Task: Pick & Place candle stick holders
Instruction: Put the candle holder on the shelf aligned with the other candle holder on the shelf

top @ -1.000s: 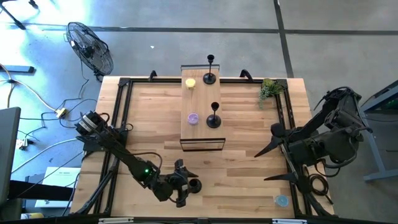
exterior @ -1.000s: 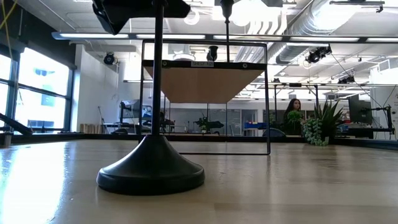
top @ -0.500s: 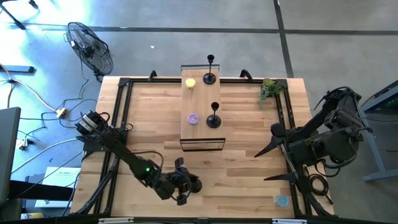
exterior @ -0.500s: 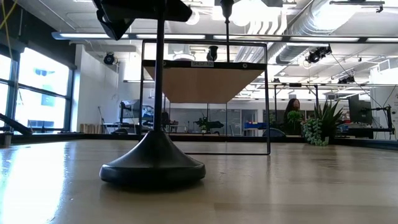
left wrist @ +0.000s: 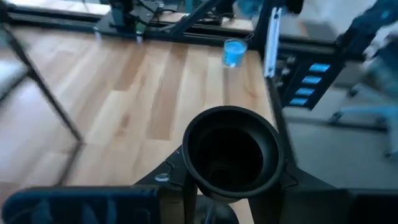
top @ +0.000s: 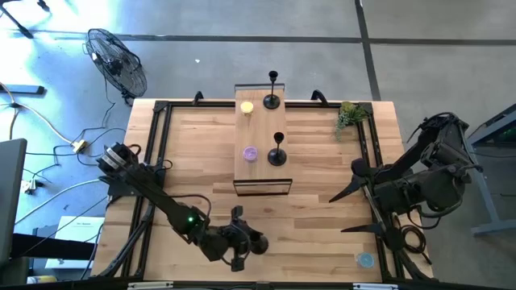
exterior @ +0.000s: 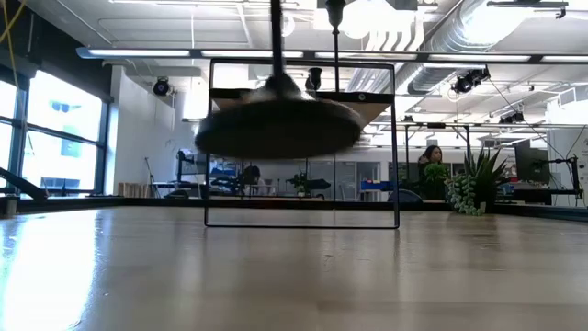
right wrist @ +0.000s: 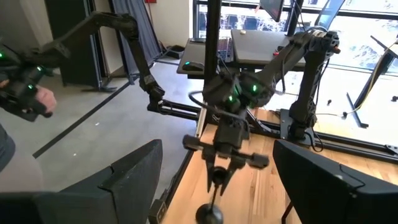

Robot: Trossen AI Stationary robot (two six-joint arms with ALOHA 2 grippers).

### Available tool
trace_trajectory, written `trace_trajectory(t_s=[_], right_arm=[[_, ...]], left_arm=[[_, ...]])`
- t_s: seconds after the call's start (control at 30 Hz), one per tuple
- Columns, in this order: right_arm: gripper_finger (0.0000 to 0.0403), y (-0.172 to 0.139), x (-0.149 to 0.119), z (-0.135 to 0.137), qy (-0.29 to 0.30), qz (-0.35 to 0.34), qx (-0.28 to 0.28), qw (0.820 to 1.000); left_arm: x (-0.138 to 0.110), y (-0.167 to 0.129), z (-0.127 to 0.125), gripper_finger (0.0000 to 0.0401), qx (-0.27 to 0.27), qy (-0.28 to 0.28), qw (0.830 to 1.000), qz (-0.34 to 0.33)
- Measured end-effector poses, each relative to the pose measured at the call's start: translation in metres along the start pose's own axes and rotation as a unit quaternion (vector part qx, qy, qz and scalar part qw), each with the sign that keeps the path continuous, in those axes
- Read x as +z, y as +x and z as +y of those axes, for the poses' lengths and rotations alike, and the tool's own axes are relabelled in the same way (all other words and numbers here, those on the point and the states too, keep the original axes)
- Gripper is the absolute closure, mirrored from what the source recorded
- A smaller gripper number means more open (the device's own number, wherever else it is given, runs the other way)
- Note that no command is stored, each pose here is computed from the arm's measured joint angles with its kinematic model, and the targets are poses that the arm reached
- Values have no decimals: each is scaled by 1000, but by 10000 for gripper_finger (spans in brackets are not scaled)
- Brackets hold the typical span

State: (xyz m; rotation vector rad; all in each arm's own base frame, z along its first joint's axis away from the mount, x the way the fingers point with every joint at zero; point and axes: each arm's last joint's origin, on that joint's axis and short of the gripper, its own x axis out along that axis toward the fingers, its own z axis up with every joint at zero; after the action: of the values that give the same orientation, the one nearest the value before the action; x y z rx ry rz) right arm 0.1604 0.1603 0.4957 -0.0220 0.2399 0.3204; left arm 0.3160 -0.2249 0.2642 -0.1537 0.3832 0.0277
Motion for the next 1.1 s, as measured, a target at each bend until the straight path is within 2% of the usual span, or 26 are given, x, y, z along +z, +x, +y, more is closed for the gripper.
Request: trace_trajectory(t_s=[0.2, 0.3, 0.4, 0.6, 0.83, 0.93, 1.1], right_arm=[[100, 0, -1, -1, 0, 3, -18, 1000], [100, 0, -5, -3, 10, 18, -38, 999], [100, 1, -11, -4, 23, 42, -60, 997], [100, 12, -28, 10, 32, 93, -83, 992], [100, 41, -45, 37, -13, 113, -124, 986], [100, 57, -50, 41, -37, 107, -171, 979], [100, 82, -40, 28, -77, 54, -275, 957]], left_arm=[[48, -24, -3, 310, 54, 67, 994, 68], [74, -36, -1, 310, 72, 69, 992, 73], [98, -49, -1, 310, 82, 97, 990, 64], [155, -78, -2, 310, 77, 128, 989, -12], [193, -102, -1, 310, 70, 127, 986, -79], [210, -108, -4, 310, 59, 104, 983, -142], [226, -109, -1, 310, 71, 132, 969, -198]])
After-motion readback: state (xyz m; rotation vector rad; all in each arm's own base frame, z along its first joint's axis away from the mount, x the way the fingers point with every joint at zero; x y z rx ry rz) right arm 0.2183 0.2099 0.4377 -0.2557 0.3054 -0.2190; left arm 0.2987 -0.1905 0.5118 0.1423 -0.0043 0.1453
